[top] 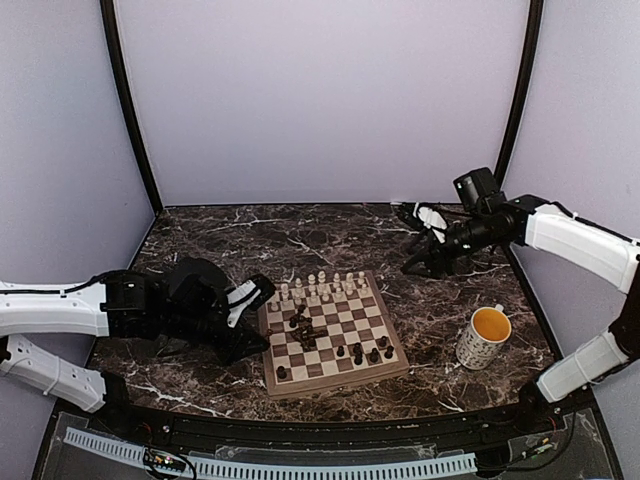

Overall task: Set up the chess pieces on the board
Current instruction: Pass from the left arm to the right

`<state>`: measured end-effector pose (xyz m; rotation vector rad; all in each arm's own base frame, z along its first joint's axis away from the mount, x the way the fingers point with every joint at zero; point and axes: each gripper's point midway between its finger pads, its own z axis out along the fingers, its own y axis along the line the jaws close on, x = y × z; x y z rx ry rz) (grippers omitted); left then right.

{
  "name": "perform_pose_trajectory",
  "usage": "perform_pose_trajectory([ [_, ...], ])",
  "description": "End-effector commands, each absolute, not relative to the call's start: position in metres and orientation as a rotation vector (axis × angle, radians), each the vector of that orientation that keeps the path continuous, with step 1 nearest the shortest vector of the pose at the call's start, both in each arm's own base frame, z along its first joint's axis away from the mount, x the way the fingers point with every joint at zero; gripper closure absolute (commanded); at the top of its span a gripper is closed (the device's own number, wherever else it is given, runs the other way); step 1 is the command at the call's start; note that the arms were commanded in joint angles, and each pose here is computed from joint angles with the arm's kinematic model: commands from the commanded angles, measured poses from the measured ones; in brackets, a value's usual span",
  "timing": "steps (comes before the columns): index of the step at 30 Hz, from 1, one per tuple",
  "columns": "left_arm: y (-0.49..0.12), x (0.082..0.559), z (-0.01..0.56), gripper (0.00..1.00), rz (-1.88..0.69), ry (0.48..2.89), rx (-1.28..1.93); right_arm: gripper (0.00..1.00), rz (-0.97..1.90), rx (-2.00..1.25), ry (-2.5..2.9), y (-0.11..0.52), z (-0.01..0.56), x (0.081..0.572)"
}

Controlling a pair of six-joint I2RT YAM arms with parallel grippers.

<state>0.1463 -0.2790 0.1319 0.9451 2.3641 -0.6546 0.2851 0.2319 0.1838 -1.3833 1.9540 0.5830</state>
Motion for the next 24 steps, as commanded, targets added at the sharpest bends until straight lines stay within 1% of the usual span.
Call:
perform_pose_trajectory([
  [1,-0.329,0.169,0.182,0.85,-0.648,1.937,1.208,0.44,0.798,-1.413,1.91,0.282,0.224,0.278],
  [6,-0.377,0.194,0.201,0.85,-0.628,1.744,1.269,0.43,1.015,-1.449,1.893,0.336,0.259,0.267],
  [8,-0.394,0.204,0.209,0.84,-0.649,1.691,1.231,0.41,1.096,-1.455,1.912,0.35,0.264,0.261],
  [11,-0.412,0.208,0.216,0.83,-0.765,1.631,1.202,0.41,1.218,-1.425,1.967,0.361,0.252,0.252],
  [12,-0.413,0.209,0.218,0.83,-0.828,1.646,1.182,0.4,1.241,-1.417,1.977,0.363,0.248,0.25],
  [15,-0.411,0.207,0.23,0.82,-0.892,1.617,1.142,0.38,1.274,-1.432,2.01,0.368,0.233,0.24],
  [18,-0.406,0.205,0.233,0.82,-0.886,1.593,1.135,0.37,1.301,-1.461,2.021,0.375,0.225,0.23],
  [24,-0.41,0.205,0.229,0.82,-0.883,1.616,1.169,0.38,1.331,-1.505,2.002,0.387,0.228,0.221],
])
